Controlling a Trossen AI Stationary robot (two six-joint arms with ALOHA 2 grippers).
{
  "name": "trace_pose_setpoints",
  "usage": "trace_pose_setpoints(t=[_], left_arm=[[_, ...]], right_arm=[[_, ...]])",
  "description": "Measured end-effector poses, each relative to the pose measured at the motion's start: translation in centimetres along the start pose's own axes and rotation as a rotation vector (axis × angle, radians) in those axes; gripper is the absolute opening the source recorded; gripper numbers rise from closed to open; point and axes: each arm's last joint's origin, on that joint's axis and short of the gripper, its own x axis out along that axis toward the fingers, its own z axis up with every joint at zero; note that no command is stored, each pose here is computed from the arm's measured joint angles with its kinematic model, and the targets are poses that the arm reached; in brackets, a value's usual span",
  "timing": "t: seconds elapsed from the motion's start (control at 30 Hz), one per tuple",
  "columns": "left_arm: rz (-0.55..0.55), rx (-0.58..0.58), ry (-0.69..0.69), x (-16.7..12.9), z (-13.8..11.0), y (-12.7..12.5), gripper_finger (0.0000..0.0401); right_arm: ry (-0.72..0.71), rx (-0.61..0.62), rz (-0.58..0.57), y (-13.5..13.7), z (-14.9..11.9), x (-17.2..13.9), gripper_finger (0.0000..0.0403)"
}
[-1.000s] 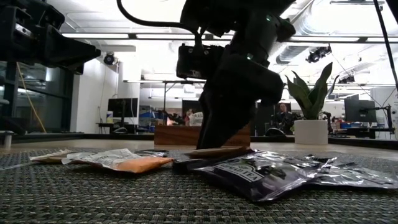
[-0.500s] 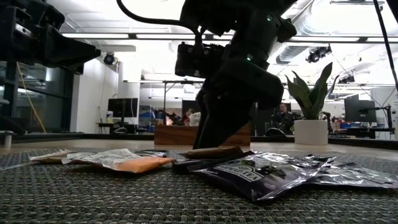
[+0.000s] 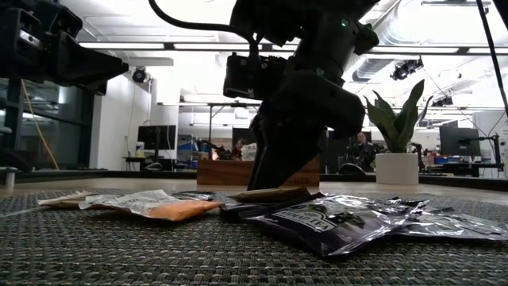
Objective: Pick & Place Tea
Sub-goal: Put the light brown tea bag into the right compartment of the wooden organizer
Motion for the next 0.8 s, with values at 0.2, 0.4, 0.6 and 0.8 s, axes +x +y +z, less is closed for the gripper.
trace_pose_setpoints(t=[0.2, 0.4, 0.6, 0.8], left_arm=[[0.0, 0.0, 0.0, 0.0, 0.0, 0.0, 0.0082], [0.0, 0.0, 0.0, 0.0, 0.0, 0.0, 0.0082], [0.0, 0.0, 0.0, 0.0, -0.01, 0.0, 0.0082], [0.0, 0.0, 0.0, 0.0, 0.0, 0.0, 0.0082]], right_arm=[[0.002, -0.002, 0.001, 0.01, -0.03, 0.03, 0.0109], [0.003, -0.005, -0.001, -0.02, -0.04, 0.04, 0.0072], [0.003, -0.014, -0.006, -0.05, -0.05, 0.04, 0.0014], [0.002, -0.023, 0.005, -0.04, -0.04, 0.04, 0.0003]])
